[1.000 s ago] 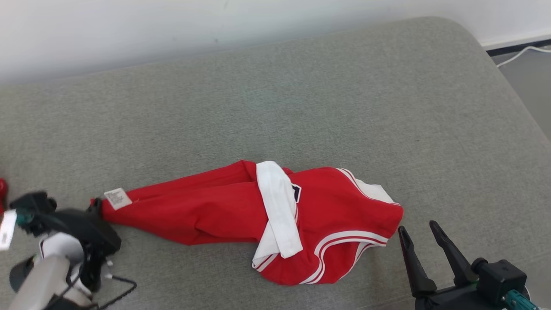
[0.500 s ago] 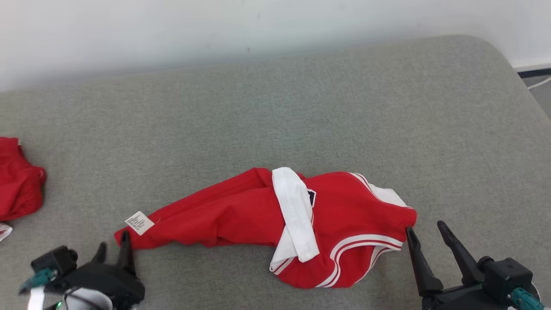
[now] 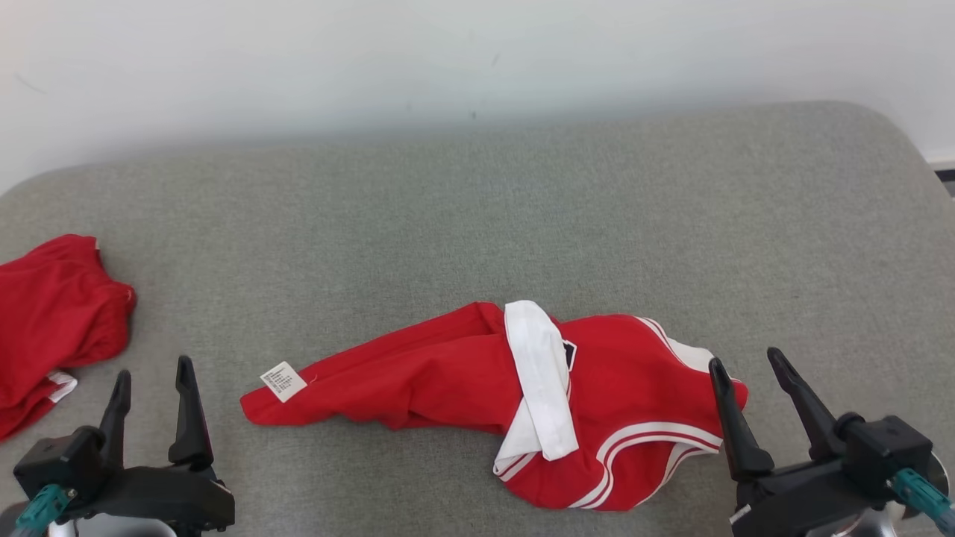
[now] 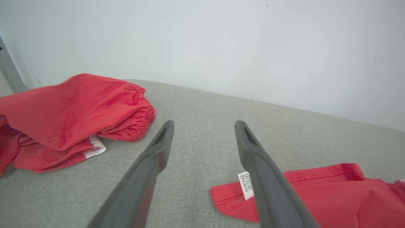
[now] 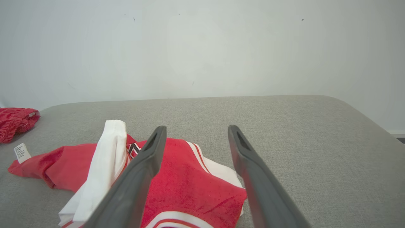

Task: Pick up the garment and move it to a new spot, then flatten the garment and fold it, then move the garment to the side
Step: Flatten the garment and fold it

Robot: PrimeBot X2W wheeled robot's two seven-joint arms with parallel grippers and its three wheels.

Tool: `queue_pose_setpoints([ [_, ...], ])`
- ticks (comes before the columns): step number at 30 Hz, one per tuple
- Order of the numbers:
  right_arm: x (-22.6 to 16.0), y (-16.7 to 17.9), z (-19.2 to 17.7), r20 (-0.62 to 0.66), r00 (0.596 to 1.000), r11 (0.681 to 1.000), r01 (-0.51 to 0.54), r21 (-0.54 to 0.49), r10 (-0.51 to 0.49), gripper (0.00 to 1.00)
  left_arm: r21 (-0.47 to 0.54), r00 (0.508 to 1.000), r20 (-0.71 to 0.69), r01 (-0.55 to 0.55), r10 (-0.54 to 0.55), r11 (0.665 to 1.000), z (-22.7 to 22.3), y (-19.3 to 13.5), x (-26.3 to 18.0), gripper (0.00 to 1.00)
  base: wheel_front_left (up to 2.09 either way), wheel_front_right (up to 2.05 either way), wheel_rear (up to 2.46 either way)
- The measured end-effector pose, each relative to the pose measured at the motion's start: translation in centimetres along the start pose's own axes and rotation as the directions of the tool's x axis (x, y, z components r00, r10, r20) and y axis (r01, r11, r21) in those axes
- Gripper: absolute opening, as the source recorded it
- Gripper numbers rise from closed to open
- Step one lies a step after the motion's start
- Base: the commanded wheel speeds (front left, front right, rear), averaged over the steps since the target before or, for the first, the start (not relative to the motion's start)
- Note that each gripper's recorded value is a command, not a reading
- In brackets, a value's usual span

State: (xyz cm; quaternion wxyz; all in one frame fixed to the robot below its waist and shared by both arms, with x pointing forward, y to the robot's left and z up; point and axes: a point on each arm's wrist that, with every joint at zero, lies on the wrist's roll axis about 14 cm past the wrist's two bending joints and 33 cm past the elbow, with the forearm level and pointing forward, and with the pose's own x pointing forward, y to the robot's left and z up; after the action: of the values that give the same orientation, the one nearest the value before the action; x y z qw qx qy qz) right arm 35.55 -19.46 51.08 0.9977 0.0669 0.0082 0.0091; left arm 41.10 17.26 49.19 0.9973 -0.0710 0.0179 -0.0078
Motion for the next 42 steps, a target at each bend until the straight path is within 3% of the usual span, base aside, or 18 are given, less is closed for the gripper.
queue_pose_setpoints([
  [5, 0.5, 1.3, 1.2, 0.031, 0.999, 0.999, -0.042, -0.016, 0.042, 1.0, 0.043, 0.995, 0.088, 0.034, -0.037, 0.999, 2.7, -0.6, -1.1, 1.0, 0.0, 0.0, 0.0],
  [13, -0.8, 2.9, 1.1, 0.018, 0.996, 0.996, -0.084, -0.015, 0.084, 1.0, 0.082, 0.995, 0.087, 0.047, -0.054, 0.996, 2.6, -0.5, -4.0, 1.0, 0.0, 0.0, 0.0],
  [29, -4.0, 2.1, 0.8, 0.014, 0.998, 0.998, -0.06, 0.028, 0.06, 1.0, 0.134, 0.991, 0.093, 0.085, -0.098, 0.987, 2.7, -0.7, -7.1, 1.0, 0.0, 0.0, 0.0],
  [42, -4.0, 2.0, 0.7, 0.01, 0.998, 0.998, -0.057, 0.029, 0.056, 1.0, 0.129, 0.994, 0.048, 0.094, -0.101, 0.987, 1.7, -0.8, -7.0, 1.0, 0.0, 0.0, 0.0],
])
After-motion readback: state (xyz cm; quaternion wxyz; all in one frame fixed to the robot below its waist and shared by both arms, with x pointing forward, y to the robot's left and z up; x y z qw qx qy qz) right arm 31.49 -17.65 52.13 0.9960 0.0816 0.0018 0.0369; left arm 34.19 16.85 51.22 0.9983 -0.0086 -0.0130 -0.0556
